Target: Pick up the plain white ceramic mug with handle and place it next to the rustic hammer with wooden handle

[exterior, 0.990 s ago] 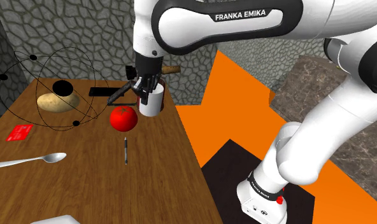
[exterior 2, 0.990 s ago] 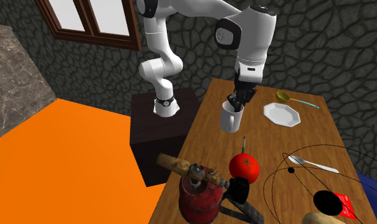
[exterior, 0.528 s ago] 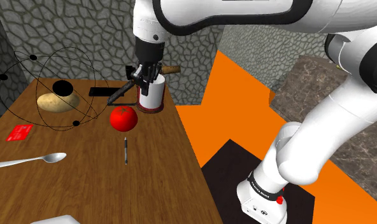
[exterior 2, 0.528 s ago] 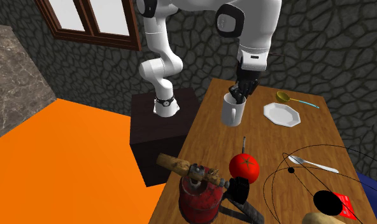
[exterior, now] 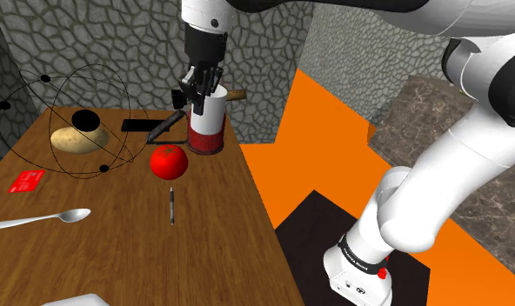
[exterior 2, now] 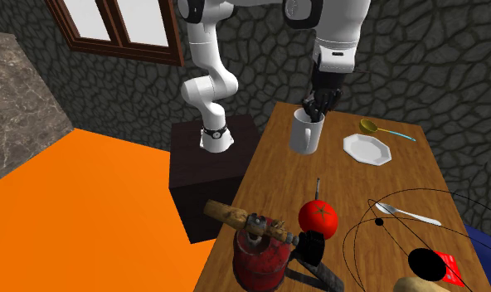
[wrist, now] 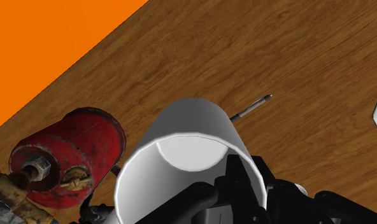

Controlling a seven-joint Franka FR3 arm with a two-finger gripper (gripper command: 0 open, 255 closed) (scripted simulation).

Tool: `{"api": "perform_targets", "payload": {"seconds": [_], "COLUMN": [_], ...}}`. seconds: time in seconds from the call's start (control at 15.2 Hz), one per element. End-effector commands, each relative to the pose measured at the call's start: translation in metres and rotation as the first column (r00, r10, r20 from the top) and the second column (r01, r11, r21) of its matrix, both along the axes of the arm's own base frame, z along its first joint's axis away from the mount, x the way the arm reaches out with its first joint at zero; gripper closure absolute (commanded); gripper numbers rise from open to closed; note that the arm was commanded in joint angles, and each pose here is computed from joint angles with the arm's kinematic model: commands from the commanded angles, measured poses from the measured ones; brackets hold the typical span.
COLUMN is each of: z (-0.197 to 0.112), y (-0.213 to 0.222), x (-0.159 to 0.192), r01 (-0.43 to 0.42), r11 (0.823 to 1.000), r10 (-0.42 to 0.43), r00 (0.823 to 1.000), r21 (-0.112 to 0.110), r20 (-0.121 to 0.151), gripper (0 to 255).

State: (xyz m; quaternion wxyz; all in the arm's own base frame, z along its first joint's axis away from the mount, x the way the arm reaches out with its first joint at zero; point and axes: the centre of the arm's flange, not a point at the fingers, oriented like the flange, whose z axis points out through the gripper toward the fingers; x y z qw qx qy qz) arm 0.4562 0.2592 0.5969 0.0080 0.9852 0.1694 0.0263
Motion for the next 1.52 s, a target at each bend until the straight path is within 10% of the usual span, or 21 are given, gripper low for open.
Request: {"api": "perform_targets", "payload": {"seconds": [0.0,1.45], "z": [0.011,0.122], "y": [-0.001,-0.001], "x": [0.0,0.0], "r01": [0.0,0.0], "r11": [1.0,1.0], "r10": [0.0,0.0], "r00": [1.0,1.0], "r21": [0.0,0.0], "r20": [0.0,0.0], "gripper": [255,255]}}
